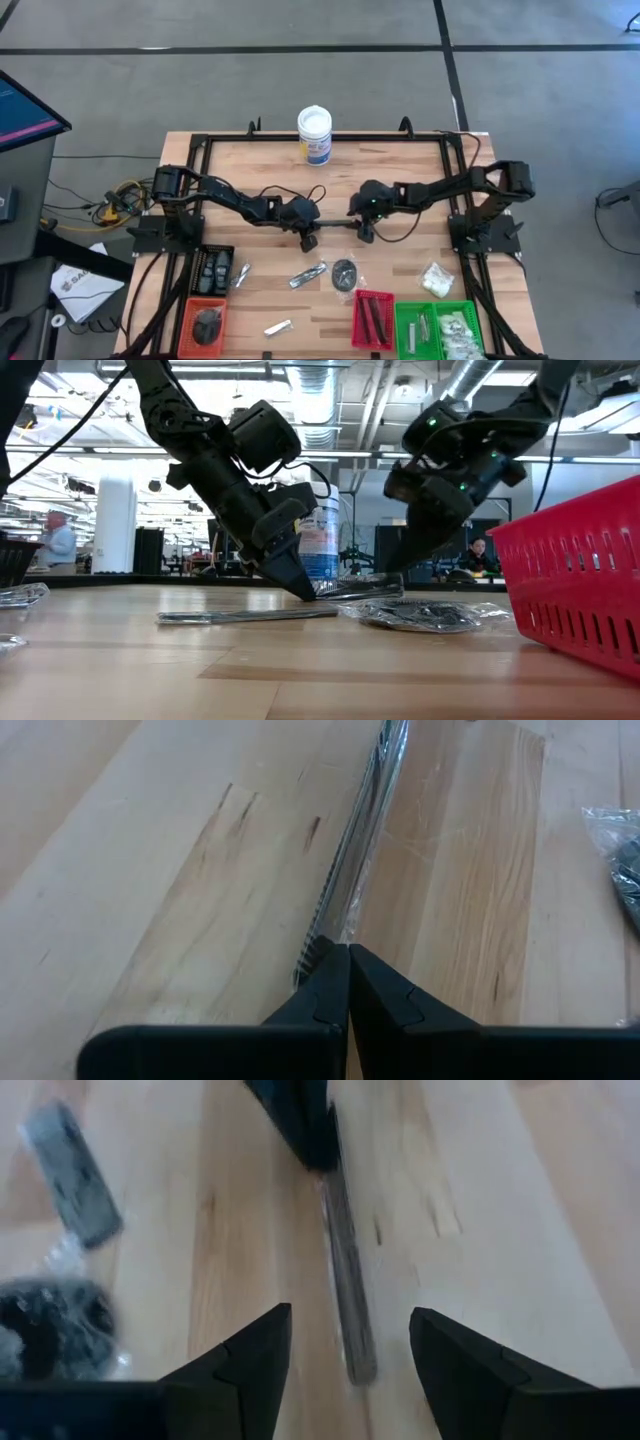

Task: Pick & Place Travel size toiletries
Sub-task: Put the black comb into the red bin

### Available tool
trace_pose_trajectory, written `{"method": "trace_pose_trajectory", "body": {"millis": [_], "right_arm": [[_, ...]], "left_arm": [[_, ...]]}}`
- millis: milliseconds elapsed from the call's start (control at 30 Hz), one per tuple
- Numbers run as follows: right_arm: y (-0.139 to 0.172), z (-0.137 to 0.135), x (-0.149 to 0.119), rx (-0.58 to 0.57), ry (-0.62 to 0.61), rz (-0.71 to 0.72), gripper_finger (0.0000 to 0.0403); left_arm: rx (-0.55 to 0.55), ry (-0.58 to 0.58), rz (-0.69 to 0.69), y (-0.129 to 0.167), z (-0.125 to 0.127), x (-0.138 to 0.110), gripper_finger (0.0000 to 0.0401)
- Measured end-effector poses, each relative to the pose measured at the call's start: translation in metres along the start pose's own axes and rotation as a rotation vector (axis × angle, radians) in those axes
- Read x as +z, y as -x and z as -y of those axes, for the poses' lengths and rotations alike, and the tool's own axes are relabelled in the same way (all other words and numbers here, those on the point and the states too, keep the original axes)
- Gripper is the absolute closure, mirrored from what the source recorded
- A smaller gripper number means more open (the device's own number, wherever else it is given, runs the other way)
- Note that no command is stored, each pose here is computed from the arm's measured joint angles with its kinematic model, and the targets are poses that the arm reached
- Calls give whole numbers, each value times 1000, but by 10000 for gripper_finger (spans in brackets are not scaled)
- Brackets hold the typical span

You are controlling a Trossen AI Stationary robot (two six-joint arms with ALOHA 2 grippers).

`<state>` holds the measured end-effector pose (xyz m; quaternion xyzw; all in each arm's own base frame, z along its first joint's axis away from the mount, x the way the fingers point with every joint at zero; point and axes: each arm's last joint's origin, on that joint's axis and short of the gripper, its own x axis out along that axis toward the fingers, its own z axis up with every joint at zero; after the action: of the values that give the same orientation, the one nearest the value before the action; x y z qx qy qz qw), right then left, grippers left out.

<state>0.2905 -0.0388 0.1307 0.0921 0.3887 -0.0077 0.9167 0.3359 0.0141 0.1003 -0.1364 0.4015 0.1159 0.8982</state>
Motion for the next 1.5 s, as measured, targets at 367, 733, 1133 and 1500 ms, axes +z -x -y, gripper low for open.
{"method": "trace_pose_trajectory", "body": {"millis": [367, 733, 1133, 1500], "right_arm": [[-25, 2, 12, -1, 47, -115, 217], [-29, 3, 18, -13, 54, -168, 365], [-16, 9, 22, -28, -1, -176, 394], [56, 25, 62, -104, -237, 110, 400]], "left_arm": [[-14, -4, -14, 0, 1, -2, 400], [-18, -4, -15, 0, 1, -1, 400], [41, -48, 175, 47, 3, 32, 389], [222, 5, 400, 94, 0, 57, 355]]}}
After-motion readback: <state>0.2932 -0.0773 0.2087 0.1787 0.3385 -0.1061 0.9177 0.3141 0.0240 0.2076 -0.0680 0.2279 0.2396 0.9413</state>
